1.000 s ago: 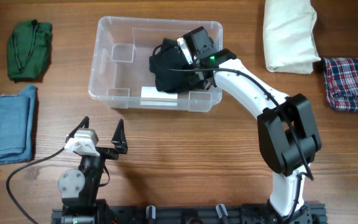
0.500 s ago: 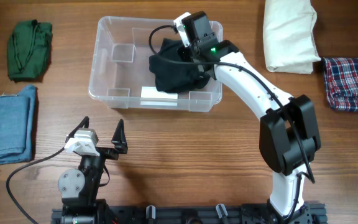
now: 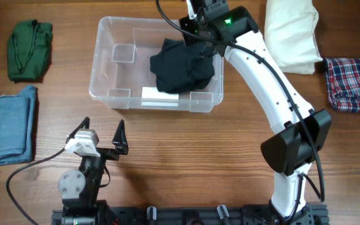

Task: Pack container
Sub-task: 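Lower the black garment into the bin and press it down, then open the right gripper and smooth the black garment inside the bin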

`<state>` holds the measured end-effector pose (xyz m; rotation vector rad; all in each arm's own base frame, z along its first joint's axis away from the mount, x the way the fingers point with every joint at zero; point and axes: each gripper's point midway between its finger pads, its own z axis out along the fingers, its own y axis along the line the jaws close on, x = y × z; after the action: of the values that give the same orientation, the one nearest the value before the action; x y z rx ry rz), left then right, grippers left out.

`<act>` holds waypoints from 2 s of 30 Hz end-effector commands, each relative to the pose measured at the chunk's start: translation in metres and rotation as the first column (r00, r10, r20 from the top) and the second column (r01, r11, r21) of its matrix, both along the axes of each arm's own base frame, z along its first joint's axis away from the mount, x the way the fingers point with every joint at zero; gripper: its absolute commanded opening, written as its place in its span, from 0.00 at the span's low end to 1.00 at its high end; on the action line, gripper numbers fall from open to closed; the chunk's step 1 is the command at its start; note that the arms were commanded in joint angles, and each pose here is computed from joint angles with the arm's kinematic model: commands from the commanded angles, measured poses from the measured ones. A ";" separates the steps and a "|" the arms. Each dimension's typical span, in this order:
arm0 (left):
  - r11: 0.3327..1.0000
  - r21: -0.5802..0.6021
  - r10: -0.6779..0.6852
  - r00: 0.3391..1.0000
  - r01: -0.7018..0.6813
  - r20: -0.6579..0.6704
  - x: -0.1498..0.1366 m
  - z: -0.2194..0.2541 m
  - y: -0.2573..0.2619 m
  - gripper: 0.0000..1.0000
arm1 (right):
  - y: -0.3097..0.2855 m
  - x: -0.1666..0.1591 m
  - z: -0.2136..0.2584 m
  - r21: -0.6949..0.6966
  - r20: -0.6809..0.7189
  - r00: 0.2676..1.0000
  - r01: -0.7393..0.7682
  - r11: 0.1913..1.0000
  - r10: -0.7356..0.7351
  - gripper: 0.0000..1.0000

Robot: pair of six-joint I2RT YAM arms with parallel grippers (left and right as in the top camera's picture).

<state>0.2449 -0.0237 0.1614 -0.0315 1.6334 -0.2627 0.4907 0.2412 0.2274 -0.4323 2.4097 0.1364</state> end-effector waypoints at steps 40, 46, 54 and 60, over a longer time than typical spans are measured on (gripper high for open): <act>1.000 -0.008 0.008 1.000 -0.008 -0.004 0.000 -0.001 0.002 1.00 | -0.017 -0.017 -0.208 -0.146 -0.460 0.888 -0.043 0.988 -0.029 0.04; 1.000 -0.008 0.008 1.000 -0.008 -0.004 0.000 -0.001 0.002 1.00 | -0.019 -0.021 -0.184 -0.140 -0.445 0.895 -0.047 0.989 -0.021 0.04; 1.000 -0.008 0.008 1.000 -0.008 -0.004 0.000 -0.001 0.002 1.00 | -0.018 -0.021 -0.141 -0.114 -0.387 0.922 -0.049 0.992 0.001 0.04; 1.000 -0.008 0.008 1.000 -0.008 -0.004 0.000 -0.001 0.002 1.00 | -0.019 -0.027 -0.122 -0.101 -0.377 0.926 -0.066 0.993 0.023 0.04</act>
<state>0.2449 -0.0237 0.1614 -0.0315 1.6334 -0.2627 0.4680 0.2174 0.0754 -0.5222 2.8451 0.0624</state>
